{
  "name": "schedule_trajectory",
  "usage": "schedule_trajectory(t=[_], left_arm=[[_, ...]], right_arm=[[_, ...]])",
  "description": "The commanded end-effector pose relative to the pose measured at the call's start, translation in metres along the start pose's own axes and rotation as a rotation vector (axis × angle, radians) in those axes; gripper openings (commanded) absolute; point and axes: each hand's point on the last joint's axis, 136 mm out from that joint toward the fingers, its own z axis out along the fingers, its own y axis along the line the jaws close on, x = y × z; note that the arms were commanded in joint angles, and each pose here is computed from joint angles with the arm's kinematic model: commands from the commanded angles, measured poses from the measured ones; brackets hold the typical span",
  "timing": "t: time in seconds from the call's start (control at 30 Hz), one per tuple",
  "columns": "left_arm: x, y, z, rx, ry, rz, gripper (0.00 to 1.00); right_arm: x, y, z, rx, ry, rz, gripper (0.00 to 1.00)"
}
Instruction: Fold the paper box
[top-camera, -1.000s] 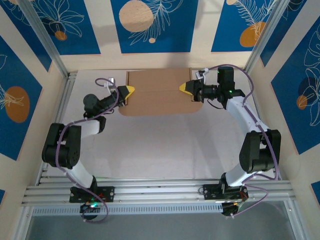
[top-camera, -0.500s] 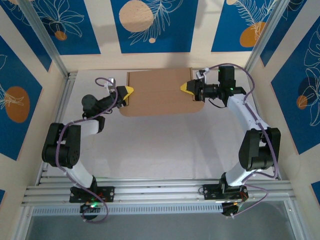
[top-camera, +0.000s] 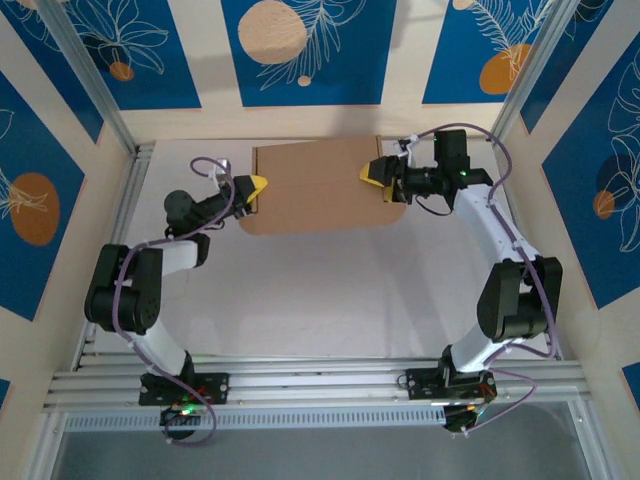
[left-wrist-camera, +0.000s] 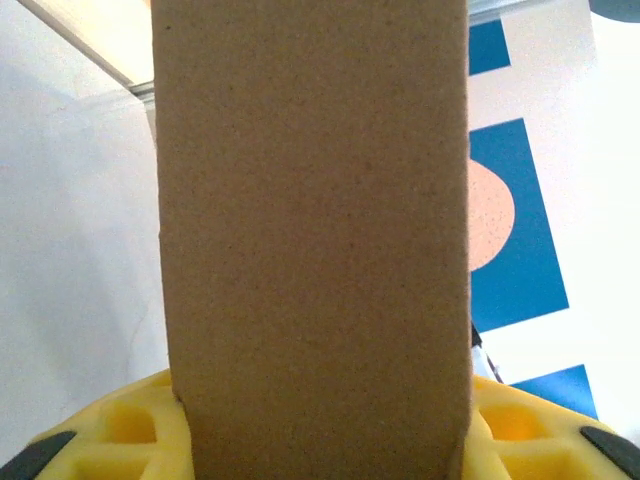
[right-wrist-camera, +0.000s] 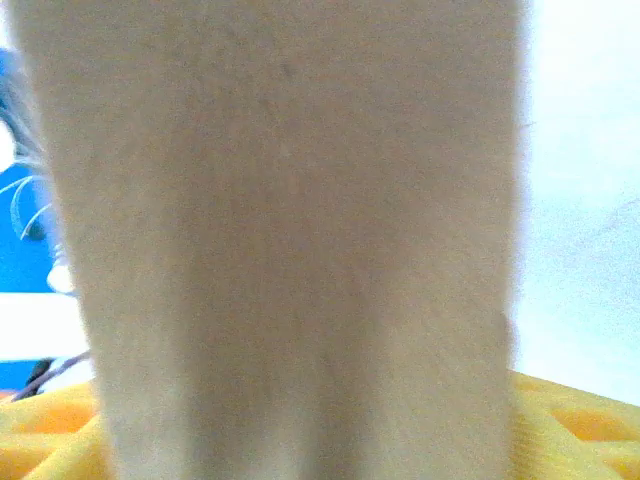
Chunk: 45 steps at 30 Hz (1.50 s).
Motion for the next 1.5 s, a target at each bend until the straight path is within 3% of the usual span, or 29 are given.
schedule_trajectory(t=[0.0,0.17,0.27,0.4,0.47,0.6,0.7,0.93,1.27,1.47], left_arm=[[-0.009,-0.017,-0.011,0.013,-0.085,0.076,0.26],[-0.006,-0.006,-0.026,-0.097,-0.15,0.071,0.28],[-0.004,0.002,-0.042,-0.227,-0.196,0.082,0.28],[0.002,-0.005,-0.066,-0.422,-0.25,0.151,0.31],[0.005,-0.016,-0.074,-0.468,-0.263,0.185,0.32],[0.011,-0.024,-0.081,-0.494,-0.281,0.189,0.32],[0.012,-0.024,-0.082,-0.489,-0.288,0.185,0.32],[0.008,-0.03,-0.075,-0.424,-0.295,0.145,0.31],[0.005,-0.039,-0.072,-0.382,-0.307,0.119,0.31],[0.006,-0.041,-0.071,-0.35,-0.313,0.099,0.29]], right_arm=[[-0.02,-0.01,-0.045,0.237,-0.212,-0.008,0.8],[-0.033,-0.016,-0.092,0.455,-0.442,-0.148,0.78],[-0.03,-0.005,-0.097,0.531,-0.526,-0.49,0.75],[0.006,0.018,-0.065,0.552,-0.45,-1.167,0.78],[0.029,0.008,-0.049,0.546,-0.38,-1.441,0.78],[0.06,-0.007,-0.035,0.564,-0.317,-1.808,0.79],[0.077,-0.023,-0.022,0.579,-0.208,-1.971,0.8],[0.06,-0.027,-0.007,0.653,-0.278,-1.99,0.75],[0.069,-0.038,0.024,0.566,-0.186,-1.95,0.62],[0.048,-0.028,0.022,0.558,-0.289,-1.788,0.47]])
